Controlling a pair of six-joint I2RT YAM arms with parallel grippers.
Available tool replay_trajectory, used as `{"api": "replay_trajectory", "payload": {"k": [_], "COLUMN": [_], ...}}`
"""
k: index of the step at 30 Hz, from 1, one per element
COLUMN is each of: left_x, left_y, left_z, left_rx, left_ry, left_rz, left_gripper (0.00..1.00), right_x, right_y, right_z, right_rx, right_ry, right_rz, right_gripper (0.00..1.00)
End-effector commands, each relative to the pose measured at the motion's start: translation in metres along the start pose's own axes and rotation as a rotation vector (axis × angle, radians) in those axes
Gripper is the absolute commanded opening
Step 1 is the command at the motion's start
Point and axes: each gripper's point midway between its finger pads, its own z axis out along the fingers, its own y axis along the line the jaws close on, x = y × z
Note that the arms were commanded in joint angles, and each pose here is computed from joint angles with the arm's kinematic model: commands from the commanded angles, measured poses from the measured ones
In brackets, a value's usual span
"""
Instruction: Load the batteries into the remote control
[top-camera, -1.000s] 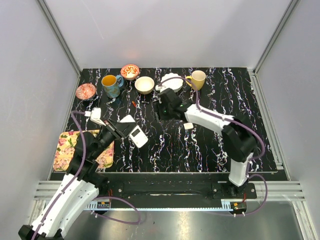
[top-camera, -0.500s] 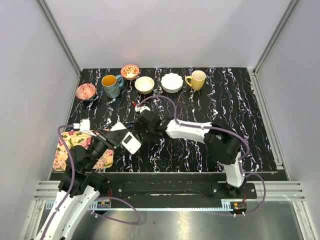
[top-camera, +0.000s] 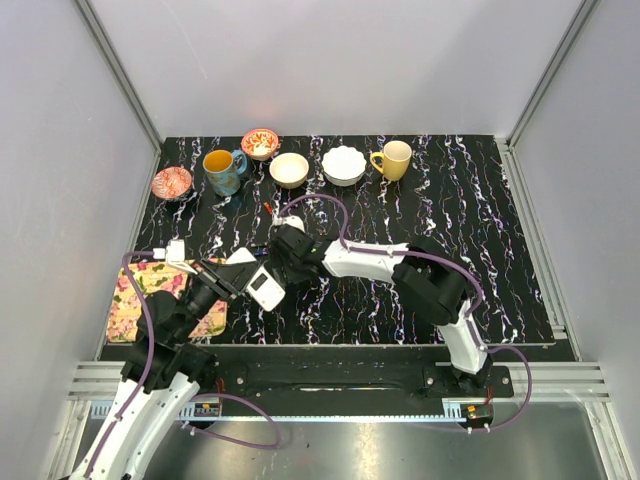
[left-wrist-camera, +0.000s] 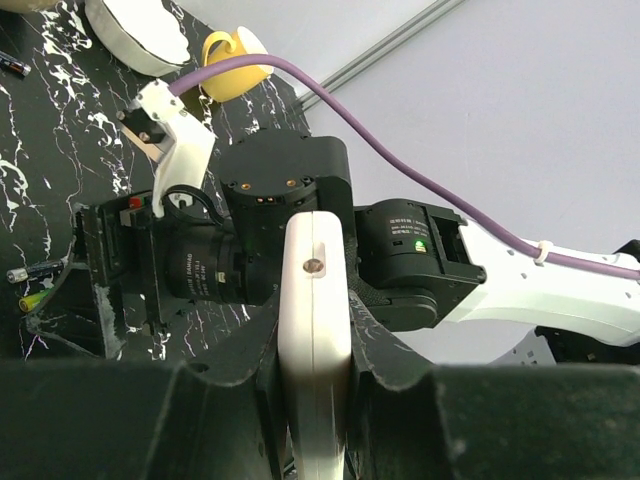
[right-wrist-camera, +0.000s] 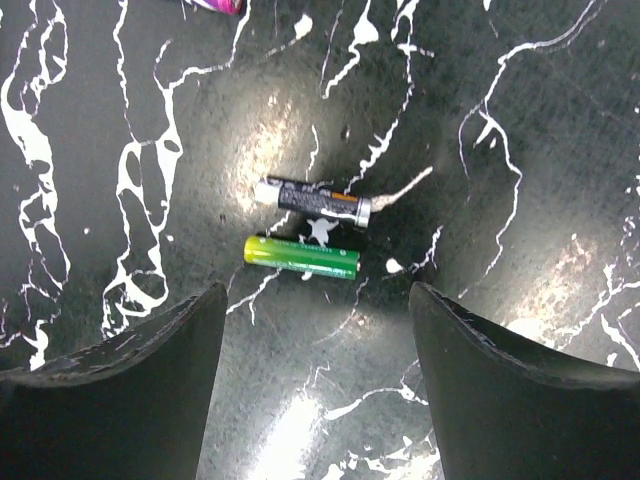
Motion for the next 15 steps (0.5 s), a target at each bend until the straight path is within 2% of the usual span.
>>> {"api": "replay_trajectory", "payload": {"k": [1,15], "left_x": [-0.0082,-0.0087], "left_y": [-0.0206,-0.0197], "left_z": [-0.0007,-0.0042], "left_rx": [0.085,0.080], "left_ry": [-0.025,-0.034], "left_rz": [-0.001,-0.013], "left_gripper": [0.00,0.00], "right_x": [-0.0075,-0.0093], "right_y": [-0.0036,-0.0067], "right_z": [0.0093,0.0171], "right_rx": [0.050,0.159], "right_ry": [-0.010,-0.008], "right_rz": [0.003,0.017], "right_gripper": [0.79,0.72]}}
